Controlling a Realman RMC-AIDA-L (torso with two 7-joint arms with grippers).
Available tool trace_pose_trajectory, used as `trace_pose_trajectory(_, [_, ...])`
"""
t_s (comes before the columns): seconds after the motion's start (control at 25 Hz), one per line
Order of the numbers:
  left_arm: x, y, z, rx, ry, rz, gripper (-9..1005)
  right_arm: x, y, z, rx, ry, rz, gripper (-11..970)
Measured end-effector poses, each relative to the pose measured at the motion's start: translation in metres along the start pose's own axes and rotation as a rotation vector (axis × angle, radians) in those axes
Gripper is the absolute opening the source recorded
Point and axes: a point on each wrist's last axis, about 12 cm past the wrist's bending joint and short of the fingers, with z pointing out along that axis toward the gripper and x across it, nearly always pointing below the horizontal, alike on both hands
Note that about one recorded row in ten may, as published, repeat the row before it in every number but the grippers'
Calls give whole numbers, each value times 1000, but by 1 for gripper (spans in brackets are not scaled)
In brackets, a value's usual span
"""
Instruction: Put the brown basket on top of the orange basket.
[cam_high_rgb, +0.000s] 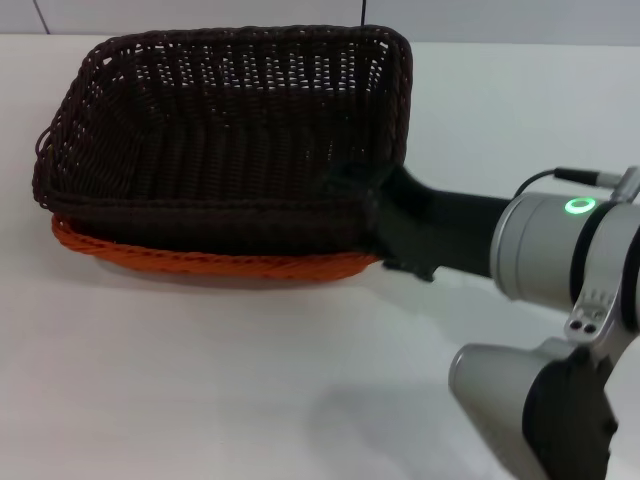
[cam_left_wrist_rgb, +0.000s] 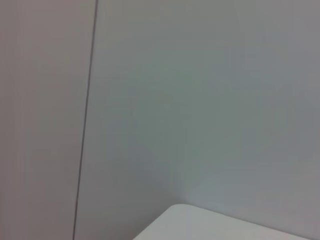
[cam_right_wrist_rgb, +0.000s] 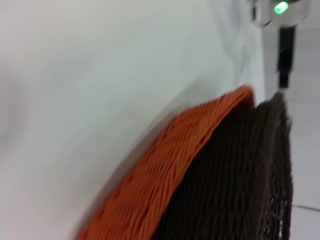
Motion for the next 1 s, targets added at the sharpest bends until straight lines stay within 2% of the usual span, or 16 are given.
trace_pose_trajectory(0.16, [0, 0, 0, 5, 0, 7, 739, -17, 5, 1, -21, -56, 32, 770])
trace_pose_trajectory(0.32, [-1, 0, 1, 10, 0, 13, 739, -18, 1, 2, 8, -57, 46, 770])
trace_pose_trajectory(0.44, [-1, 0, 1, 18, 1, 21, 739, -24, -10, 4, 95, -106, 124, 770])
trace_pose_trajectory(0.6, [-2, 1, 2, 20, -1, 28, 739, -26, -17, 11, 169, -121, 160, 770])
trace_pose_trajectory(0.72, [-3, 1, 2, 18, -4, 27, 739, -13, -28, 23, 318, -36, 214, 770])
trace_pose_trajectory(0.76, [-3, 1, 2, 19, -10, 26, 739, 1, -31, 30, 432, 37, 286, 770])
trace_pose_trajectory(0.8, [-3, 1, 2, 19, -10, 26, 739, 1, -31, 30, 432, 37, 286, 770])
trace_pose_trajectory(0.84, [-3, 1, 2, 19, -12, 25, 739, 10, -32, 31, 501, 76, 344, 771])
trace_pose_trajectory(0.92, [-3, 1, 1, 16, -17, 22, 739, 26, -36, 28, 639, 131, 511, 771])
trace_pose_trajectory(0.96, [-4, 1, -1, 15, -30, 18, 739, 43, -34, 21, 758, 163, 718, 771])
trace_pose_trajectory(1.0, [-4, 1, -1, 15, -30, 18, 739, 43, -34, 21, 758, 163, 718, 771])
